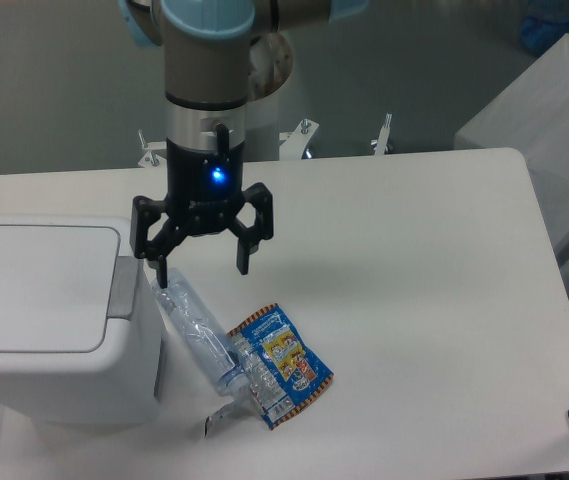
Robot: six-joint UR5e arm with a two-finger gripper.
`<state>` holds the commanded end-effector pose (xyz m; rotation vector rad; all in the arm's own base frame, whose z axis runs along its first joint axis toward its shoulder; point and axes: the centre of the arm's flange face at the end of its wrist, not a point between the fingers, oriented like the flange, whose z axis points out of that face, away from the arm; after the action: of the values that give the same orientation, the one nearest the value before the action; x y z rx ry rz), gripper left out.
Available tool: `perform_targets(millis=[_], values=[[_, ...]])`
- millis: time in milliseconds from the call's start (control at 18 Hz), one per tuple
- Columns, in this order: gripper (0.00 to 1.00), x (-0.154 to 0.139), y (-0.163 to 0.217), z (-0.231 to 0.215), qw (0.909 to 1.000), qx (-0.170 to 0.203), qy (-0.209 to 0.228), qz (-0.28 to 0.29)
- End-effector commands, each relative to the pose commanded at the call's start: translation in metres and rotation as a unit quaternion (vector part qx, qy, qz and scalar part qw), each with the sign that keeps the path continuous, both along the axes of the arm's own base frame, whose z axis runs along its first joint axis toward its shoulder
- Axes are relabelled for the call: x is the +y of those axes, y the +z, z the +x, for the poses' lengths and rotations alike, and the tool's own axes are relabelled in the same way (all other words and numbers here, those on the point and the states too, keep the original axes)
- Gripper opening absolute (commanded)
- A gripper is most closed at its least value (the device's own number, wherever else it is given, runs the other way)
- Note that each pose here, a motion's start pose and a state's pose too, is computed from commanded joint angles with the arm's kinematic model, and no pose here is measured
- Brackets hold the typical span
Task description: Open the trash can
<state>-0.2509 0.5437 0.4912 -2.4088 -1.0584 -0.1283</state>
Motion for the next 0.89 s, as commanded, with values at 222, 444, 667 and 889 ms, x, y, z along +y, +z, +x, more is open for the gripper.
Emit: perform_targets(millis=[222,444,667,889], values=[[1.0,0.0013,-0.0026,0.001,0.9999,-0.007,0.01,-0.001],[1.0,0.0025,-0.0077,0.0012,0.9999,-0.011,0.01,-0.004],[1.0,0.0026,-0.0076,0.0013,0.9999,-0.011,0.011,-0.004],[1.0,0.0052,-0.0077,0.007,0.9996,-0.019,0.02,-0.002]])
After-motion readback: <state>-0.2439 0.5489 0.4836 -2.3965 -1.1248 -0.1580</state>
